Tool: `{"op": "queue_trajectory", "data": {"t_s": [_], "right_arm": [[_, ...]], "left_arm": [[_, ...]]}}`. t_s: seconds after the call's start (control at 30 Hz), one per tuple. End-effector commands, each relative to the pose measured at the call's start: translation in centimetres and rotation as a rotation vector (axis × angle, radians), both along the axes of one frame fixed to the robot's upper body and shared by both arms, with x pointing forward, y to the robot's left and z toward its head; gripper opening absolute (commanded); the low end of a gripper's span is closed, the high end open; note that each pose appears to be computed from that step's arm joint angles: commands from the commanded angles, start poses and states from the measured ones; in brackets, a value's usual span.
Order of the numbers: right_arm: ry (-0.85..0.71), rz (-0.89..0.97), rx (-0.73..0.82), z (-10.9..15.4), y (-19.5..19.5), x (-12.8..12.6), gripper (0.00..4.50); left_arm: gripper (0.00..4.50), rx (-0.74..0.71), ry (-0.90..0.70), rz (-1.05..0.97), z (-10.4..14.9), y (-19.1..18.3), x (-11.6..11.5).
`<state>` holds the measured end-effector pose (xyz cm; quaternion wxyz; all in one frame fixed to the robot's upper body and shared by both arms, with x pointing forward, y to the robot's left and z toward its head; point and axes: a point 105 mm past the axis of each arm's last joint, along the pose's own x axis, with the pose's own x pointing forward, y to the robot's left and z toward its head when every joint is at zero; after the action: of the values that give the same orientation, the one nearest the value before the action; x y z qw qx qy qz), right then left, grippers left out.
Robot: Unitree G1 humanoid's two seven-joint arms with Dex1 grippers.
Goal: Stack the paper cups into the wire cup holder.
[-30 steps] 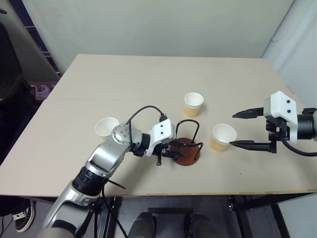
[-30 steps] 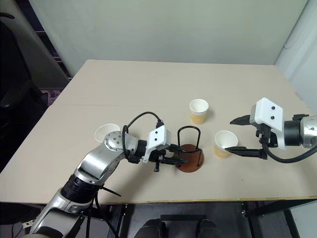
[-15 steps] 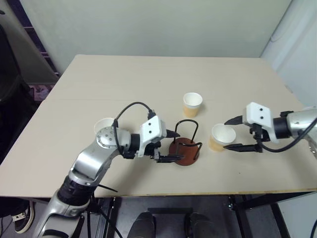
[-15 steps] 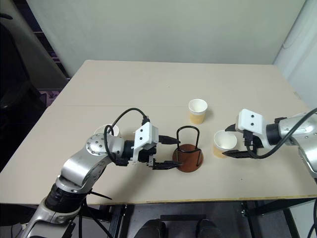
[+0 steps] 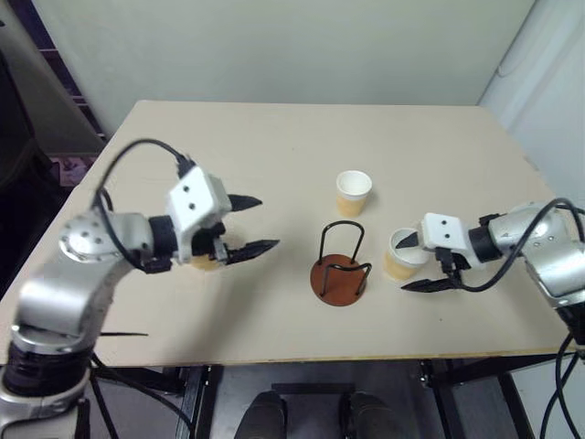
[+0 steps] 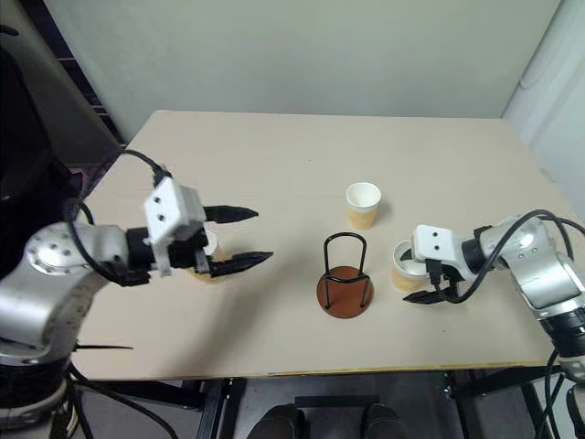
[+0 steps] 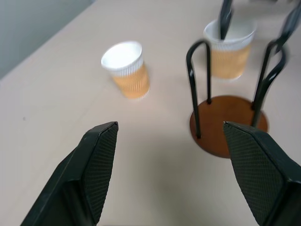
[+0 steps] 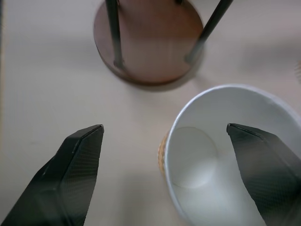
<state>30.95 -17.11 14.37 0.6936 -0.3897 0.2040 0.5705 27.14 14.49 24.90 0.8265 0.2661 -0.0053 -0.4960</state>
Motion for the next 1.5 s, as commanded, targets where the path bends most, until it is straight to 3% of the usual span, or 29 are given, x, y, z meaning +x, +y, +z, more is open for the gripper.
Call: {"op": "queue_trajectory", "data": {"t_s": [0.03, 0.33, 0.37, 0.5, 0.63, 0.77, 0.9, 1.07, 1.3, 1.4, 1.5], "right_arm": [[-0.066, 0.003, -0.008, 1.3, 0.0, 0.7, 3.43], [-0.052, 0.051, 0.023, 2.2, 0.5, -0.4, 0.09], [-0.05, 0.057, 0.03, 2.4, 0.6, -0.5, 0.04], [-0.087, 0.076, 0.099, 5.0, 0.9, -0.9, 0.04], [-0.248, 0.158, 0.296, 14.4, 1.9, -1.6, 0.04], [-0.254, 0.289, 0.404, 17.3, 4.4, -3.3, 0.04], [-0.207, 0.36, 0.385, 16.1, 6.1, -4.1, 0.04], [-0.149, 0.375, 0.303, 12.8, 6.7, -3.9, 0.04], [-0.092, 0.43, 0.283, 11.1, 7.7, -4.6, 0.04], [-0.095, 0.419, 0.251, 10.1, 8.2, -4.2, 0.67], [-0.135, 0.393, 0.217, 9.5, 8.4, -3.4, 1.58]], "left_arm": [[3.82, 0.033, -0.034, -0.095, 1.9, -0.2, -2.2], [3.82, 0.093, 0.02, -0.04, 0.7, 2.1, -2.1], [3.82, 0.095, 0.021, -0.032, 0.6, 2.3, -2.0], [3.82, 0.122, 0.018, -0.003, 0.4, 3.1, -1.5], [3.82, 0.131, 0.005, 0.013, 0.8, 3.8, -1.3], [3.82, 0.133, 0.008, 0.012, 0.4, 3.8, -1.1], [3.82, 0.131, 0.009, 0.007, 0.2, 3.5, -1.0], [3.82, 0.134, 0.013, 0.017, 0.0, 3.6, -1.2], [3.82, 0.136, 0.024, 0.025, -0.6, 3.5, -1.3], [3.82, 0.134, 0.022, 0.024, -0.5, 3.2, -1.3], [3.82, 0.135, 0.02, 0.029, -0.4, 3.2, -1.1]]}}
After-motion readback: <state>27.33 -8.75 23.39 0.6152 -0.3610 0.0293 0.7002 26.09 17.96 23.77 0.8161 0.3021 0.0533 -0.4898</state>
